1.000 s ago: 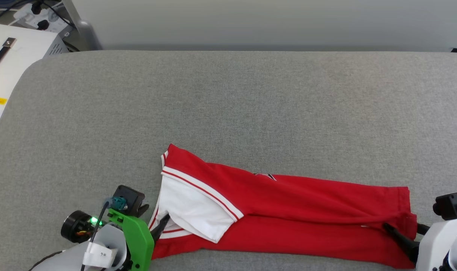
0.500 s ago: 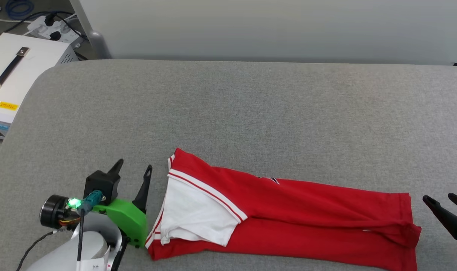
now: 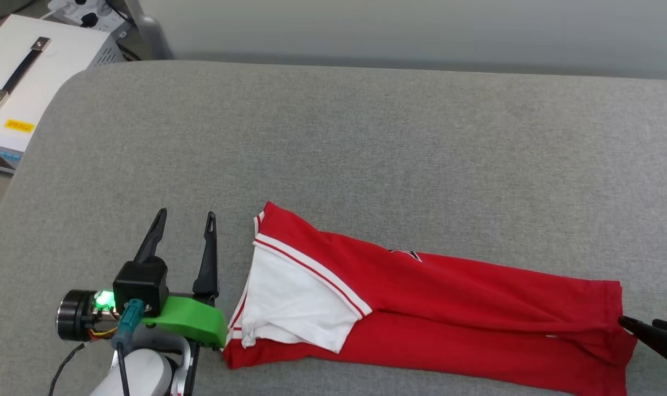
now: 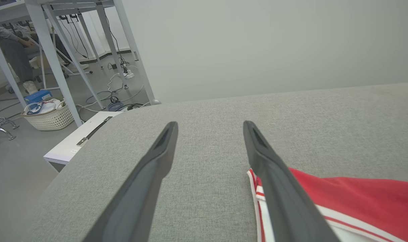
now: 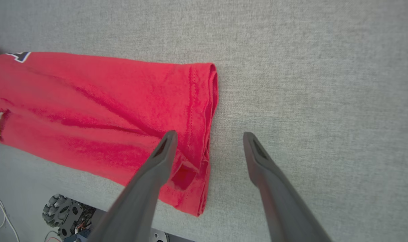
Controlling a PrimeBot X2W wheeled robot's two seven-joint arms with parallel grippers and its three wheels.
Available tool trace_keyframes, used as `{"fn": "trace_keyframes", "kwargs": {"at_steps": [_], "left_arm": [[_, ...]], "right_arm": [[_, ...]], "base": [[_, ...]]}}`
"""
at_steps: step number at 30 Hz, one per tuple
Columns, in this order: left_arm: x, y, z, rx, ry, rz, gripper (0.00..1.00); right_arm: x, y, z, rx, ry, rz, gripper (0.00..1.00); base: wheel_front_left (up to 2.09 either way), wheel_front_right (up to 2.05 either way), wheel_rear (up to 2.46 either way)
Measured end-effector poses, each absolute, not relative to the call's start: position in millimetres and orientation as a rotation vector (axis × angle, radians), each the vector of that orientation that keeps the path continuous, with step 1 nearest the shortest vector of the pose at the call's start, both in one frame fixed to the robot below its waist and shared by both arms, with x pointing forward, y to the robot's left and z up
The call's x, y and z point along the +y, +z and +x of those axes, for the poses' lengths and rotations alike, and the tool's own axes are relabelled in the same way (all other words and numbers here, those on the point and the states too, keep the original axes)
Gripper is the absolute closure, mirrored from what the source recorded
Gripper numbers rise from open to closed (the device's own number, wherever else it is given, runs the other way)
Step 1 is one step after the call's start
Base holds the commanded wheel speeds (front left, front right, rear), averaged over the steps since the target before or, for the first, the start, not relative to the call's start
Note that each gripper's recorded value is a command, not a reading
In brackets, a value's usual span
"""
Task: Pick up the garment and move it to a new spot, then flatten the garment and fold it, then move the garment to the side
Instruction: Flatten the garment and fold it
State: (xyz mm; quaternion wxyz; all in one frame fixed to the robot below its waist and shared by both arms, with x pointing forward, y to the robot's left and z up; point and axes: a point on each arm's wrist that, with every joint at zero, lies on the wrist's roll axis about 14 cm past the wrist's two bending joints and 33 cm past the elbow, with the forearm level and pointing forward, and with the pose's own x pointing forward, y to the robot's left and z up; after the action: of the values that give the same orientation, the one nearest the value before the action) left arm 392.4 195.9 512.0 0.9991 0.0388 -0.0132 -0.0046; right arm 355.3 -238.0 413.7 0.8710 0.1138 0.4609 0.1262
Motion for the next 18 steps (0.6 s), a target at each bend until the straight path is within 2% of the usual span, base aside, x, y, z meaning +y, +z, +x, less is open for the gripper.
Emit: {"fn": "trace_keyframes", "kwargs": {"at_steps": [8, 18], "left_arm": [[208, 497, 388, -0.009, 0.039, 0.072, 0.0], [208, 487, 384, 0.002, 0.063, 0.075, 0.0]], "right_arm": [[-205, 375, 352, 1.09, 0.328, 0.288, 0.0], [-181, 357, 349, 1.133, 0.393, 0.292, 0.0]], "base": [[0.0, 0.0, 0.0], [0.0, 0.0, 0.0]]}}
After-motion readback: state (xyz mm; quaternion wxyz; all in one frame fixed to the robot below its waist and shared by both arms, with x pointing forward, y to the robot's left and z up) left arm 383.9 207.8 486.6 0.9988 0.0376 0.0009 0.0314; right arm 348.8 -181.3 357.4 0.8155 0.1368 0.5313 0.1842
